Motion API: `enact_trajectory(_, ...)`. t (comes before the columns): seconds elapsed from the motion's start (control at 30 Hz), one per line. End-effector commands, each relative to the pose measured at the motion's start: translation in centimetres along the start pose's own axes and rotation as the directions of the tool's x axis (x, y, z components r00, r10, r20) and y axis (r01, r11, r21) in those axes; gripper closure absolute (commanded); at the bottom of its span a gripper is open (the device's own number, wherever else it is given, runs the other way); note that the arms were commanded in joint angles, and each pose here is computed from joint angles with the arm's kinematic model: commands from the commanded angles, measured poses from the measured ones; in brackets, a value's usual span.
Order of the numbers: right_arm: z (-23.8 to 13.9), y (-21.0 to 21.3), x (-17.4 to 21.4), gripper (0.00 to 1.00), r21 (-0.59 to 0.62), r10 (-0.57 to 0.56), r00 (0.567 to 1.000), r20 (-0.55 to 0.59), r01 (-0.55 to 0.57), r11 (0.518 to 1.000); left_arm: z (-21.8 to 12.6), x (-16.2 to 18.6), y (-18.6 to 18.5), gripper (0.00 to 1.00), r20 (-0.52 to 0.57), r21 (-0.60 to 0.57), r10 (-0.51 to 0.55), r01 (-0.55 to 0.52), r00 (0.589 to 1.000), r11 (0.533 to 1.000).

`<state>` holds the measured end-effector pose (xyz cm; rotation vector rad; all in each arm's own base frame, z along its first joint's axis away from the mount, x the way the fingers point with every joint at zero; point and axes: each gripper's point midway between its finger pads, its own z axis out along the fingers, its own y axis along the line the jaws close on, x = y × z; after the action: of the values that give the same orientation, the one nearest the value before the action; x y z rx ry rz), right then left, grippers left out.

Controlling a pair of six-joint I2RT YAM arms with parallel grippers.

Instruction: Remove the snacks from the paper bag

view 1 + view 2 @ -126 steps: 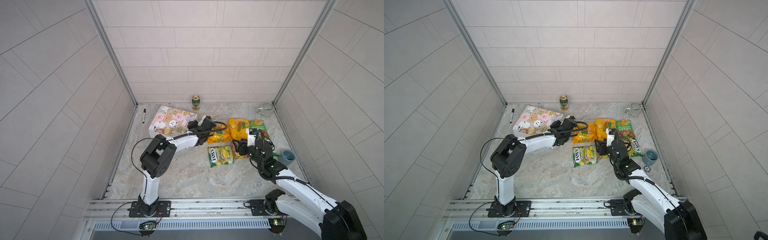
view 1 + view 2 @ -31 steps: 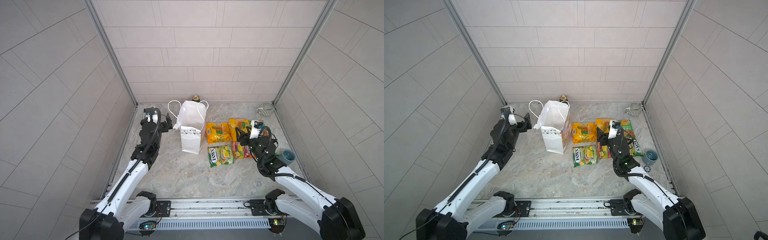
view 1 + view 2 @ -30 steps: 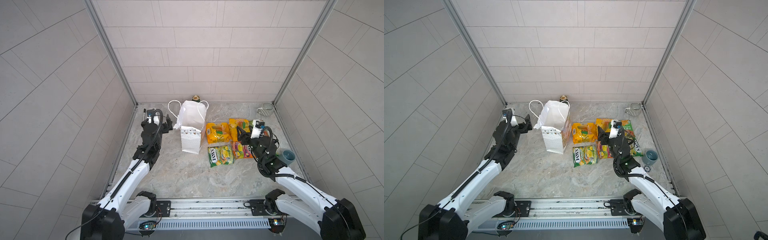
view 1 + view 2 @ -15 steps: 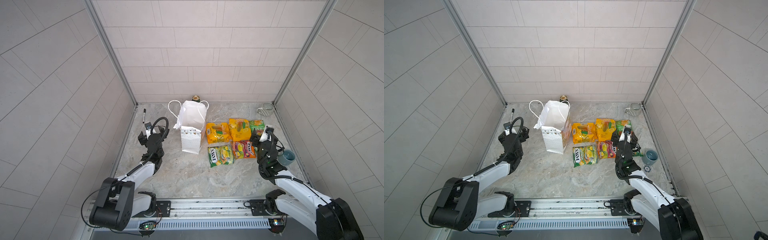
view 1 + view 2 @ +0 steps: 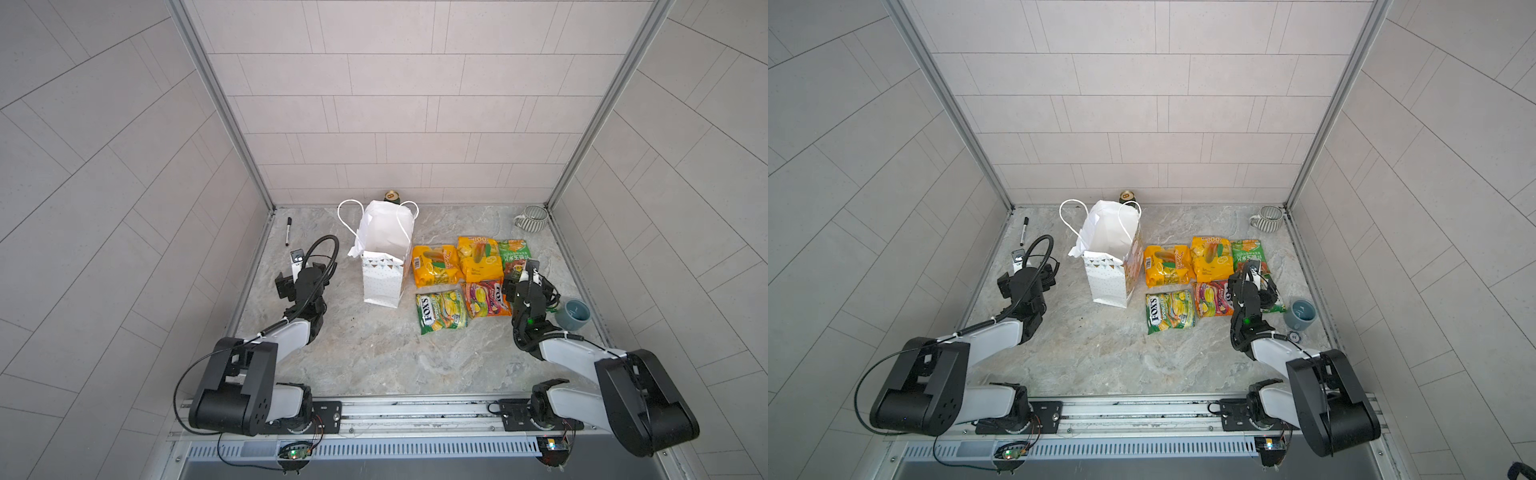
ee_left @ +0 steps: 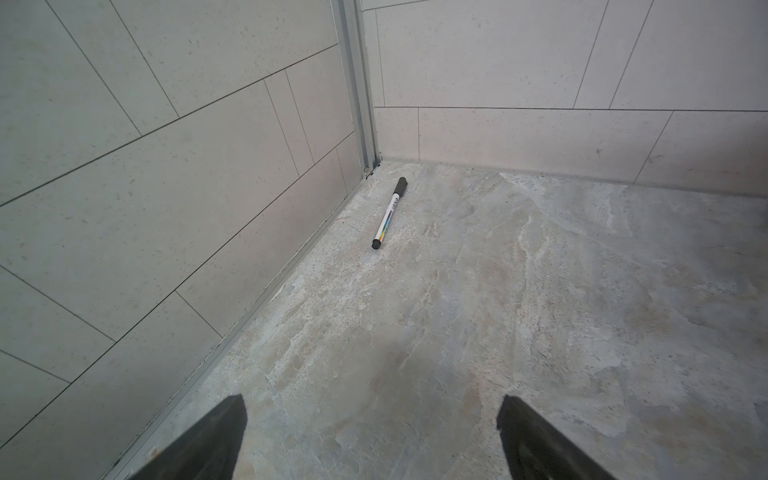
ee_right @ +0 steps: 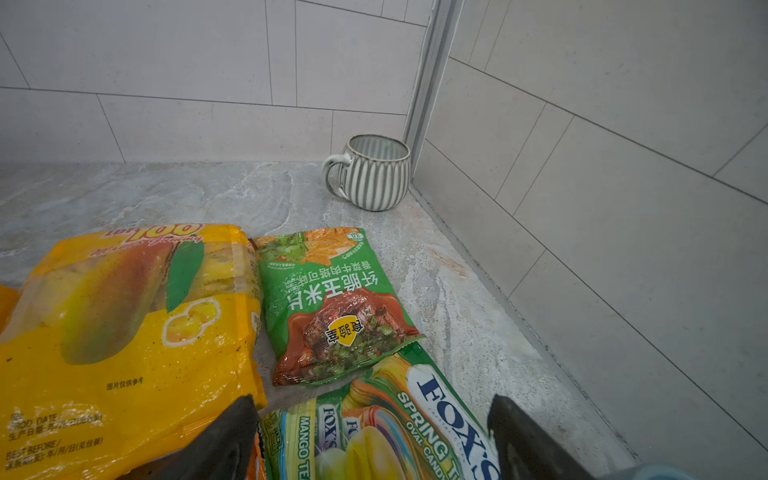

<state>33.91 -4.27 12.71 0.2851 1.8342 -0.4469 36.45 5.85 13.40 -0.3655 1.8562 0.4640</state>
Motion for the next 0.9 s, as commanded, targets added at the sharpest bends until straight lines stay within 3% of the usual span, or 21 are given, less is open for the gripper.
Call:
enact_trajectory(0.0,0.8,1.0,-1.2,0.12,-0.027,-0.031,0.998,0.062,0.032,0.999,1.3,0.1,0.0,0.00,-0.015,0.023,-0.041,0.041,0.999,0.999)
enact_trajectory(0.3,2.1,2.1,0.0,0.11,-0.053,-0.059,0.994,0.091,0.064,0.997,2.6,2.5,-2.7,0.00,-0.036,0.159,-0.011,0.017,0.999,0.987)
enact_trajectory(0.53,2.0,2.2,1.4,0.10,-0.096,-0.021,0.992,0.122,0.033,0.995,1.7,3.3,-4.1,0.00,0.035,0.252,0.016,-0.024,0.999,0.967)
enact_trajectory(0.7,2.6,2.5,1.3,0.09,-0.098,-0.038,0.994,0.104,0.048,0.994,2.7,3.4,-3.8,0.00,-0.020,0.194,0.035,-0.031,0.999,0.980)
enact_trajectory(0.87,4.4,2.6,1.6,0.07,-0.080,-0.054,0.999,0.005,0.054,0.995,2.7,3.4,-3.8,0.00,-0.014,0.193,0.033,-0.029,0.999,0.981)
